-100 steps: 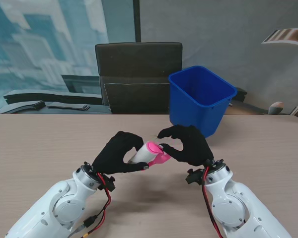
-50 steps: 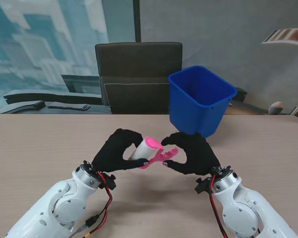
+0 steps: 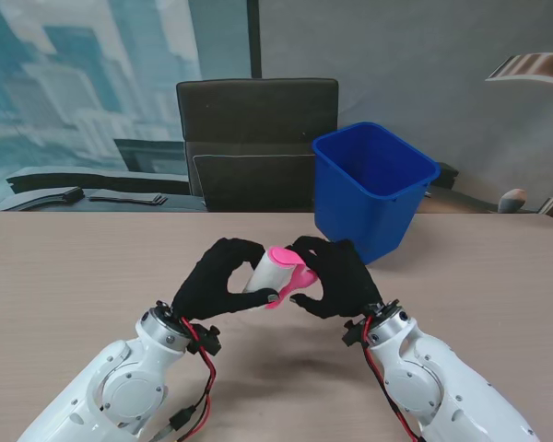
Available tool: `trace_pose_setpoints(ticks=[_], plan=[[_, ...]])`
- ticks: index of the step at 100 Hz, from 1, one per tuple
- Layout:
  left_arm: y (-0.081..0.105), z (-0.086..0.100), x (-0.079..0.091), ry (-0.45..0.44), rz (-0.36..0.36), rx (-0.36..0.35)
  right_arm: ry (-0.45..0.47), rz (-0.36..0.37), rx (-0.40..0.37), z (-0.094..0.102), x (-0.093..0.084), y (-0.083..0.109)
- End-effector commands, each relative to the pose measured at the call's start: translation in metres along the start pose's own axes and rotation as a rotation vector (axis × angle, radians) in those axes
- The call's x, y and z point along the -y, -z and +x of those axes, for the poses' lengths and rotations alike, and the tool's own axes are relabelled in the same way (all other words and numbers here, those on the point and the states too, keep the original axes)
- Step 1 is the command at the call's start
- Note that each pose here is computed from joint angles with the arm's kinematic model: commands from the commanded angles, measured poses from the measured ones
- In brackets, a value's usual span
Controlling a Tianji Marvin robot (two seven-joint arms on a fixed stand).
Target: Replace a lint-roller refill
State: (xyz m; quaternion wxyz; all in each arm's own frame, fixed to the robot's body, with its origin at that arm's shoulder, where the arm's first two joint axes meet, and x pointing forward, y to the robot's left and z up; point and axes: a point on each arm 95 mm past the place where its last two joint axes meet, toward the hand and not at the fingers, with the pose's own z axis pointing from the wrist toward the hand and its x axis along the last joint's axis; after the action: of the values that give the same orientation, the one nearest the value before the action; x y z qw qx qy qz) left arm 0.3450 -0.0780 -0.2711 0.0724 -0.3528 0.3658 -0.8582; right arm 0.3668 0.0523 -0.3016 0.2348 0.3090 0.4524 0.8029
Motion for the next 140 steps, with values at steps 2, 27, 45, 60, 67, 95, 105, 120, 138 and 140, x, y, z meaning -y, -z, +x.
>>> trace_pose_setpoints(ticks=[2, 27, 45, 60, 67, 95, 105, 120, 138, 140], plan=[[-0.002, 0.007, -0.005, 0.018, -0.010, 0.003, 0.028, -0.019, -0.018, 0.003, 0.003, -0.005], [-0.002, 0.010, -0.009, 0.068, -0.013, 0.024, 0.024, -0.108, -0.037, 0.008, 0.006, -0.011], [-0.004, 0.011, -0.012, 0.094, -0.007, 0.042, 0.005, -0.182, -0.046, 0.013, 0.006, -0.014], [-0.003, 0.012, -0.013, 0.119, 0.011, 0.079, -0.001, -0.209, -0.035, 0.012, 0.005, -0.014], [-0.002, 0.012, -0.013, 0.125, 0.036, 0.107, 0.000, -0.214, -0.028, 0.010, 0.004, -0.014], [-0.001, 0.012, -0.015, 0.151, 0.042, 0.128, 0.004, -0.228, -0.017, 0.008, 0.000, -0.016], [-0.001, 0.010, -0.016, 0.158, 0.027, 0.137, 0.008, -0.234, -0.024, 0.009, -0.003, -0.016], [0.003, 0.005, -0.015, 0.123, 0.006, 0.137, 0.022, -0.230, -0.036, 0.008, -0.010, -0.015], [0.015, -0.007, -0.007, -0.025, -0.041, 0.112, 0.058, -0.199, -0.028, 0.007, -0.029, -0.006], [0.017, -0.009, -0.006, -0.037, -0.044, 0.114, 0.068, -0.194, -0.025, 0.006, -0.033, -0.004]])
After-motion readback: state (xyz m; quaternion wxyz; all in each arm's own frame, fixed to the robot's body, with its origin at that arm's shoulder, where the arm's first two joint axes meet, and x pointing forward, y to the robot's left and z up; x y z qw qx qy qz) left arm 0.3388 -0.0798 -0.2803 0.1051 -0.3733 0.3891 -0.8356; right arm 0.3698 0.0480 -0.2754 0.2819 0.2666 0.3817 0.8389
